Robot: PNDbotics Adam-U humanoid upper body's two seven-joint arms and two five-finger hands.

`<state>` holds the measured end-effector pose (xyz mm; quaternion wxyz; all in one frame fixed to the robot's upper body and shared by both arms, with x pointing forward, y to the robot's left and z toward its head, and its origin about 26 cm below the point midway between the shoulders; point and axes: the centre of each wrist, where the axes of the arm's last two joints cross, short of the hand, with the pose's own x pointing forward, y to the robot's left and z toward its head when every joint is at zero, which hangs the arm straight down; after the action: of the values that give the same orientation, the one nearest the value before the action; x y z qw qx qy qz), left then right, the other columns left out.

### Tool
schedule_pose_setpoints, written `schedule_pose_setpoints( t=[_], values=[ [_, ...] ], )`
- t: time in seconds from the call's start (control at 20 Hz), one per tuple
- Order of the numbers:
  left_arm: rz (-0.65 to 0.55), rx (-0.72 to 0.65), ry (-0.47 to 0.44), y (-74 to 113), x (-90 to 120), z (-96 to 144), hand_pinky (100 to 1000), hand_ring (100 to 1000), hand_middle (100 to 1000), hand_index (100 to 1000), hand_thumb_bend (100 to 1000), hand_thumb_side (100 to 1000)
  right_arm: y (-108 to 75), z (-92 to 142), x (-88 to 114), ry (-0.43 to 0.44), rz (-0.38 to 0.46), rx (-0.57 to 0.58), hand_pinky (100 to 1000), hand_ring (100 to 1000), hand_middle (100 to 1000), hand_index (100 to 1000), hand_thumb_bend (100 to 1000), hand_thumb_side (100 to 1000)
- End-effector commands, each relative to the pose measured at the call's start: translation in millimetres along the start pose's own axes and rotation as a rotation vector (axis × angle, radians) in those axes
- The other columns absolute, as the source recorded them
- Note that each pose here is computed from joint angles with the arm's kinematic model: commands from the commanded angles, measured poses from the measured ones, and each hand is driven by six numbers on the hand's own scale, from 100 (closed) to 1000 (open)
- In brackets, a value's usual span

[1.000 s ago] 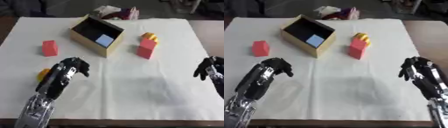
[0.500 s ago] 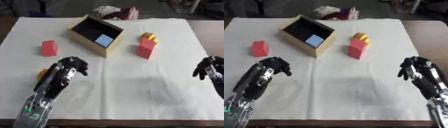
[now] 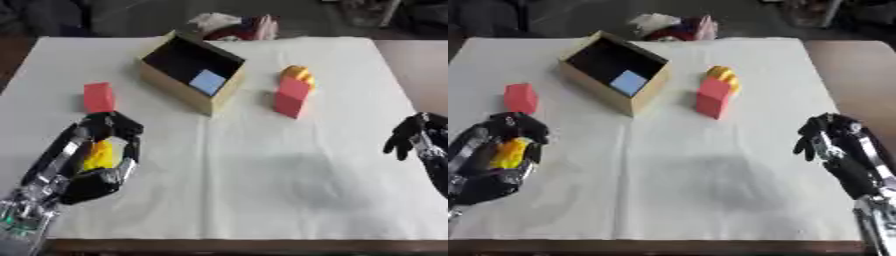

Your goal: Pick up objects on the table and place them in the box.

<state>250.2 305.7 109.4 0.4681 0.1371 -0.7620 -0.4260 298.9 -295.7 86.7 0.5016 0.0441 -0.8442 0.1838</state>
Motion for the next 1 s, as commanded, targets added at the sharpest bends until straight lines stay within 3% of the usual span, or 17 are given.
schedule_pose_setpoints(
  t=[0.05, 0.4, 0.6, 1.0],
  values=[
    [-0.168, -0.063, 0.044, 21.4, -0.6, 10.1, 729, 701, 716, 803, 100, 249, -6.3, -1.5, 6.5, -0.014, 0.029, 0.003, 395, 264, 262, 519, 100, 480],
    [-0.462, -0.075, 0.195, 45.7, -1.6, 12.2, 785, 768, 784, 873, 100, 269, -6.8, 0.0, 5.7, -0.008, 0.031, -0.001, 396, 264, 262, 521, 100, 481],
    [-0.615, -0.096, 0.273, 49.5, 0.6, 7.7, 805, 786, 809, 903, 100, 298, -6.9, 0.0, 5.6, -0.008, 0.031, -0.001, 396, 264, 262, 521, 100, 481],
    [-0.739, -0.197, 0.418, 51.4, 0.9, -2.3, 816, 796, 838, 936, 100, 339, -6.4, 0.3, 5.1, -0.006, 0.027, -0.001, 396, 263, 262, 521, 100, 482]
  ],
)
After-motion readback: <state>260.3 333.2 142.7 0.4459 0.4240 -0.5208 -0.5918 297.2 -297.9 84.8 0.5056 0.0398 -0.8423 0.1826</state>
